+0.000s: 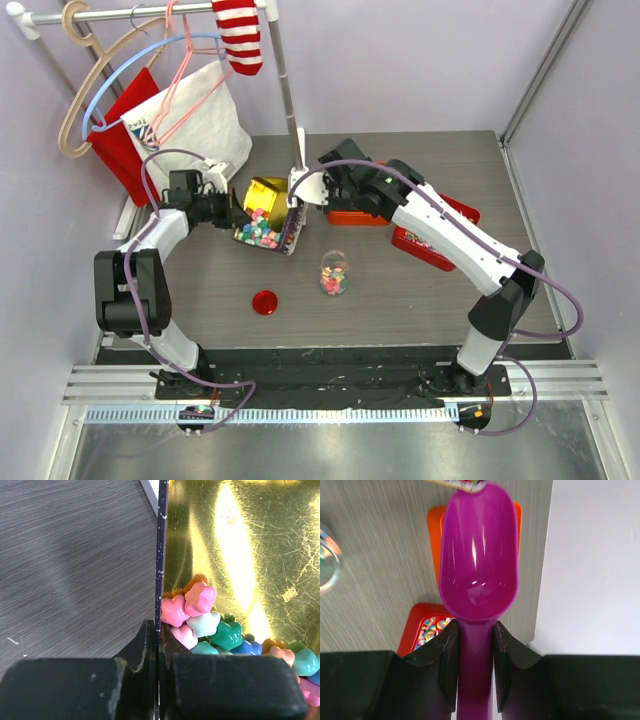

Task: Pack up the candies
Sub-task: Adjust the storage box.

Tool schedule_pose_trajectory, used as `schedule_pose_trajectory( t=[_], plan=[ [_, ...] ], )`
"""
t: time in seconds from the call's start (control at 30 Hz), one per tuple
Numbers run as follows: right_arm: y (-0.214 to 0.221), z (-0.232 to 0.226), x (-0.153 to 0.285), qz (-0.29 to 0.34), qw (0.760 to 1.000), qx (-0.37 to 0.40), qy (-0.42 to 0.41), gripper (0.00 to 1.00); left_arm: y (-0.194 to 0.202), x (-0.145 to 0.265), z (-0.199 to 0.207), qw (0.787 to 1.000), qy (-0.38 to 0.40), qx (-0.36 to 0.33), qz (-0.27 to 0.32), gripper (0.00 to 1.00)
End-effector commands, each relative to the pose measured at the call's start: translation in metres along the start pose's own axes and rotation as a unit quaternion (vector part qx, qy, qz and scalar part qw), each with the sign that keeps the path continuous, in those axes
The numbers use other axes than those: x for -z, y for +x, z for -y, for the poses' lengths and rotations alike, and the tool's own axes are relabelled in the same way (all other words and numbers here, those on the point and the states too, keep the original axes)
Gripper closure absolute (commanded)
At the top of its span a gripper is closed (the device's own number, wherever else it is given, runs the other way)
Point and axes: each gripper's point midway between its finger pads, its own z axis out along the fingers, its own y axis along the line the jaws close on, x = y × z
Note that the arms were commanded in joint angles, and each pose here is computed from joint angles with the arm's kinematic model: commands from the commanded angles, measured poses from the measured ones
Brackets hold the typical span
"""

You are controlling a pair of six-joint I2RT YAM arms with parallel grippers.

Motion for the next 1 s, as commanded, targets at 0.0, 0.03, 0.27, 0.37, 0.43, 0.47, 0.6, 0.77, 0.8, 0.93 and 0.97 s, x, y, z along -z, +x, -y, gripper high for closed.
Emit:
schedule_pose_trajectory(
  t=[0.0, 0.03, 0.27, 0.37, 0.43, 0.47, 0.6, 0.77, 0.8, 0.93, 0.97],
  plan=[
    [-0.046, 0.011, 0.038, 0.107, 0.993, -0.038, -0.011, 0.99, -0.024, 0.007, 0.01, 0.999, 0.013, -0.02, 0.038, 1.0],
    [-0.047, 0.01, 0.039, 0.108, 0.993, -0.038, -0.012, 0.99, -0.025, 0.008, 0.011, 0.999, 0.014, -0.021, 0.039, 1.0],
    [-0.047, 0.01, 0.032, 0.099, 0.994, -0.035, -0.009, 0.99, -0.02, 0.007, 0.01, 0.999, 0.011, -0.02, 0.035, 1.0],
    [-0.028, 0.026, 0.027, 0.051, 0.998, -0.023, 0.042, 0.99, -0.02, 0.008, 0.007, 0.999, 0.002, -0.021, 0.035, 1.0],
    [-0.014, 0.041, 0.028, 0.031, 0.997, -0.029, 0.07, 0.99, -0.02, 0.009, 0.001, 0.999, -0.016, -0.023, 0.034, 1.0],
    [-0.011, 0.047, 0.031, 0.029, 0.996, -0.03, 0.08, 0.99, -0.02, 0.01, -0.001, 0.999, -0.023, -0.026, 0.035, 1.0],
    [-0.009, 0.063, 0.047, 0.031, 0.993, -0.026, 0.109, 0.99, -0.02, 0.012, -0.015, 0.997, -0.062, -0.034, 0.031, 1.0],
    [-0.028, 0.062, 0.059, 0.037, 0.993, 0.008, 0.114, 0.99, -0.019, 0.015, -0.039, 0.989, -0.137, -0.059, 0.022, 1.0],
    [-0.031, 0.06, 0.06, 0.037, 0.993, 0.015, 0.11, 0.99, -0.02, 0.017, -0.04, 0.987, -0.147, -0.065, 0.023, 1.0],
    [-0.057, 0.046, 0.055, 0.049, 0.993, 0.043, 0.094, 0.99, -0.018, 0.019, -0.046, 0.979, -0.184, -0.087, 0.019, 1.0],
    [-0.061, 0.041, 0.052, 0.048, 0.994, 0.051, 0.088, 0.99, -0.017, 0.018, -0.045, 0.976, -0.193, -0.098, 0.017, 1.0]
  ],
)
